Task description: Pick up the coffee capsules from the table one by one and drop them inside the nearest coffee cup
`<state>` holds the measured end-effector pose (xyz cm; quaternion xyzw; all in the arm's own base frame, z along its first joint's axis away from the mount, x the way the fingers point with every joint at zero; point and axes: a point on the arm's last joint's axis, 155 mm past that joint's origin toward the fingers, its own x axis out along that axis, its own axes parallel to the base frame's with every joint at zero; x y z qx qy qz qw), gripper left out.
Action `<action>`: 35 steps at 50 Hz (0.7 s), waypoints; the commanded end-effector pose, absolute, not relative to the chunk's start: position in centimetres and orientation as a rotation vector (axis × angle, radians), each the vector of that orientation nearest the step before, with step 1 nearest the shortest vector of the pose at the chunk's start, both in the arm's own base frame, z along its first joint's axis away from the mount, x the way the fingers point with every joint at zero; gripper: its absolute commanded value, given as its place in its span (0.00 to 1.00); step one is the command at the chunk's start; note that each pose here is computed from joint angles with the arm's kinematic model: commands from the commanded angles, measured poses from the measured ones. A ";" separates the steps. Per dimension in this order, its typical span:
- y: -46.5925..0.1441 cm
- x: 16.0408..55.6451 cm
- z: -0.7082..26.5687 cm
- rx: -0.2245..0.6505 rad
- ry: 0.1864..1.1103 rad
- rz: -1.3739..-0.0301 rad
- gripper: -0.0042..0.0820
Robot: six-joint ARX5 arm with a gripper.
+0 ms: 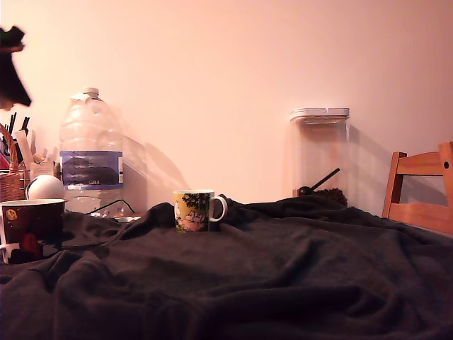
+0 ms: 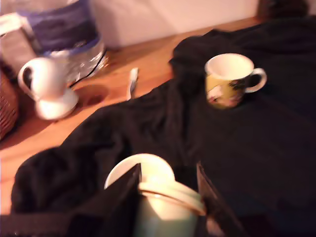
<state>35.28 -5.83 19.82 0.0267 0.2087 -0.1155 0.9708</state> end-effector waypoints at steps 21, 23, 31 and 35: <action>-4.5 36.8 15.0 0.031 0.531 -0.197 0.36; -4.5 37.1 14.7 0.030 0.533 -0.196 0.36; -4.8 38.4 14.0 0.025 0.556 -0.211 0.36; -5.1 39.2 13.8 0.019 0.568 -0.224 0.36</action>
